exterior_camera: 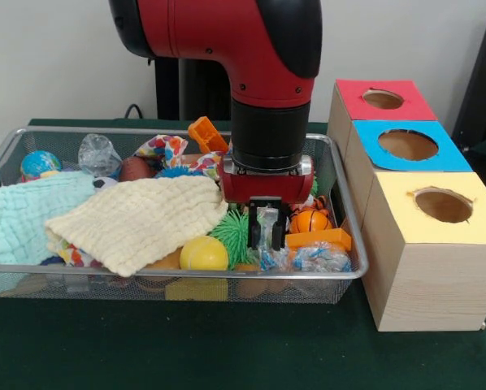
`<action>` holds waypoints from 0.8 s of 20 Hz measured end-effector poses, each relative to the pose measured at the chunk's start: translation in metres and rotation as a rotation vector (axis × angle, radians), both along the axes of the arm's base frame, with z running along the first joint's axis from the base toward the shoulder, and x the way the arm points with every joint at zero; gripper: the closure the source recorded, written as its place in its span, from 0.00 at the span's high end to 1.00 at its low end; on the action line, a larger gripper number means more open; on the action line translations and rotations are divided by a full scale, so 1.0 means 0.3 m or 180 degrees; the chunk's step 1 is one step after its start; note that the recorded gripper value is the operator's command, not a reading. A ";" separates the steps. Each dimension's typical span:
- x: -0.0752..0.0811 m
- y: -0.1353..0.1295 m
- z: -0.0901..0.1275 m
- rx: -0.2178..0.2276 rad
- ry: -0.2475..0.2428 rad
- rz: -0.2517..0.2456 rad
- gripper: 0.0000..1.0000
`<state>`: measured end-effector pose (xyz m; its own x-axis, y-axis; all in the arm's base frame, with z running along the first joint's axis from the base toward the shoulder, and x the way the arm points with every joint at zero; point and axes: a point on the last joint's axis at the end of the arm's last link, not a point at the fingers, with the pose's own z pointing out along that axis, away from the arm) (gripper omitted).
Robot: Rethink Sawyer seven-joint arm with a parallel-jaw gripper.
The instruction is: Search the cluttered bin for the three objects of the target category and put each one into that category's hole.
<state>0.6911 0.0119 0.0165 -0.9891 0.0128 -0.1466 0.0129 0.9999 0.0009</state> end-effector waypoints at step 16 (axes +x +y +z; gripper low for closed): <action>-0.014 0.112 0.238 -0.0042 0.0007 0.0178 0.00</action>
